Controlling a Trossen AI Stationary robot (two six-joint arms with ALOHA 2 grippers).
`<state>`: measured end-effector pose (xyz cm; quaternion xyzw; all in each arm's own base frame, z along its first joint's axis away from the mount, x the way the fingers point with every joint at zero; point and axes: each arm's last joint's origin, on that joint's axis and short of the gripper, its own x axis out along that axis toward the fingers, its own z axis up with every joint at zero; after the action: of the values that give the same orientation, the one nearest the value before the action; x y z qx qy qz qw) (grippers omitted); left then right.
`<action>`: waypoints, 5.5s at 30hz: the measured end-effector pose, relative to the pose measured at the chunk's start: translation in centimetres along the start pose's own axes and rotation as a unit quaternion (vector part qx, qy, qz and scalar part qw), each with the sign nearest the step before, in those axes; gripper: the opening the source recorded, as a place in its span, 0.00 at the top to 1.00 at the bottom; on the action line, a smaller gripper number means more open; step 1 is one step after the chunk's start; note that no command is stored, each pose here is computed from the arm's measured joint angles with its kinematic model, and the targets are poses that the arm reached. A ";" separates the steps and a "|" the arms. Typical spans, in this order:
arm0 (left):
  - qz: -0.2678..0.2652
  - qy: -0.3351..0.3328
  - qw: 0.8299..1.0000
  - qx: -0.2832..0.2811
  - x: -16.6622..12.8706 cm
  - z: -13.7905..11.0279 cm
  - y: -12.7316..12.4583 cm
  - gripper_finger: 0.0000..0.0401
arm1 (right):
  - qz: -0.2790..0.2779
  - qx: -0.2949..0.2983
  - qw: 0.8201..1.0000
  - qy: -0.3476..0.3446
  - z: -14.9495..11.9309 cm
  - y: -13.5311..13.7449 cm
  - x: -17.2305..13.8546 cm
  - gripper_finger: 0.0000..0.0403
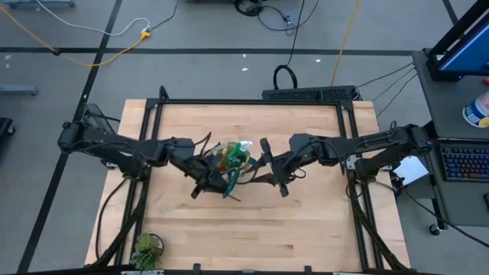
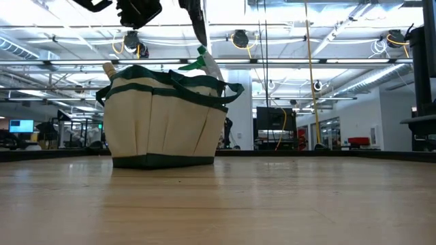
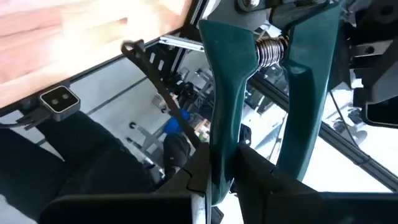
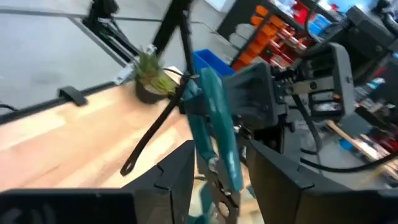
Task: Pick & Place Garden tools in Gardening bag
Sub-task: Put the shear scissors into the gardening bag
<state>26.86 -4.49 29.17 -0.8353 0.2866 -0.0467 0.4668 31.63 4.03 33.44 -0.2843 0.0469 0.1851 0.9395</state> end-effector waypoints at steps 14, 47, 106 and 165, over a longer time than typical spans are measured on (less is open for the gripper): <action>0.014 -0.010 1.000 -0.004 0.9 1.0 -2.0 0.90 | 0.001 -0.036 0.999 0.016 0.8 0.1 2.4 0.65; 0.010 -0.015 1.000 0.012 0.9 1.5 -2.1 0.90 | -0.058 -0.057 0.995 0.057 0.5 0.3 4.8 0.87; 0.062 -0.272 0.713 0.643 -18.0 -3.8 -2.4 0.62 | -0.185 0.240 0.912 -0.275 1.4 -4.5 5.5 0.88; 0.073 -0.216 0.667 0.709 -10.6 -6.7 8.6 0.62 | -0.262 0.307 0.908 -0.110 -10.4 -3.2 12.2 0.86</action>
<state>11.98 -7.38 27.97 -0.2155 0.1182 -0.0198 0.9691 44.34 -0.28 24.09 0.0380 -0.0783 -0.0615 0.9943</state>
